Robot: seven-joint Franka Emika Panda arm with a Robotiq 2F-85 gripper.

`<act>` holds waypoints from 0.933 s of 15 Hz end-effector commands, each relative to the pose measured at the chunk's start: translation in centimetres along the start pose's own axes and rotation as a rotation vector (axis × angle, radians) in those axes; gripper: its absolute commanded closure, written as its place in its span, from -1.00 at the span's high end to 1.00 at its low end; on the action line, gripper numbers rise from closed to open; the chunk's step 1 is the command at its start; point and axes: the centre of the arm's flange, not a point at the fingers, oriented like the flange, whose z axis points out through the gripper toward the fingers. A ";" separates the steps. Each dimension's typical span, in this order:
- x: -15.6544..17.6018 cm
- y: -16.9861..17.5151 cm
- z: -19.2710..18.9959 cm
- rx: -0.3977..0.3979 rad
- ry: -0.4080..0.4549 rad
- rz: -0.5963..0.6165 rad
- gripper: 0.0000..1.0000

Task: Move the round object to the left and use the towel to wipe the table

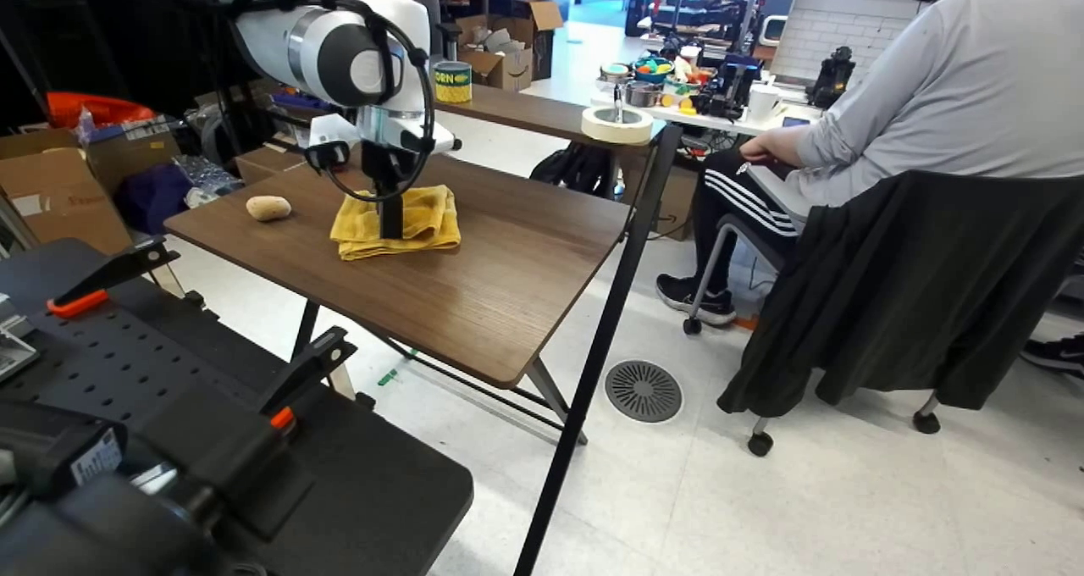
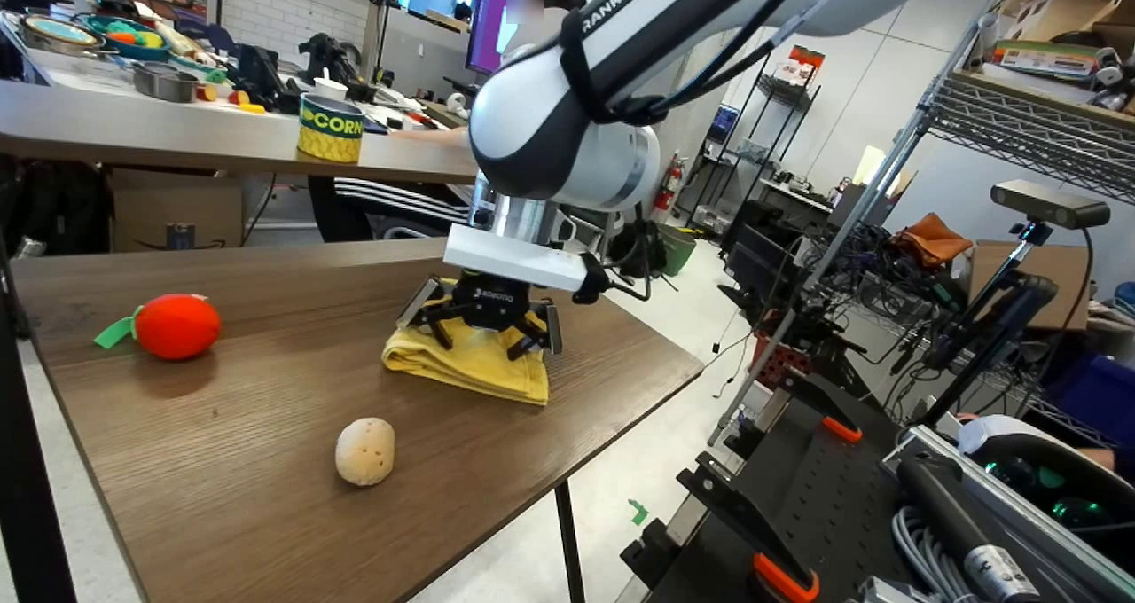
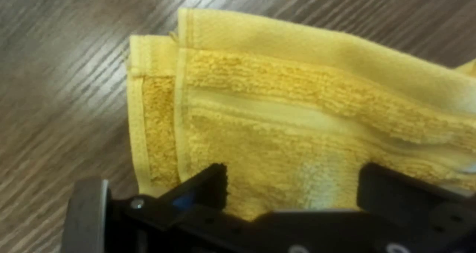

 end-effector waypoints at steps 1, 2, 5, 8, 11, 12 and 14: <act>6.1 2.7 1.4 -0.026 0.059 0.088 1.00; 7.3 4.4 0.6 -0.016 0.077 0.128 1.00; 10.8 9.9 -1.1 0.000 0.130 0.237 1.00; 12.8 12.1 -1.0 0.006 0.137 0.274 1.00; 10.2 8.0 -1.5 0.056 0.102 0.171 1.00; 9.0 6.4 -2.5 0.068 0.115 0.129 1.00; 5.9 3.1 -5.6 0.120 0.167 0.041 1.00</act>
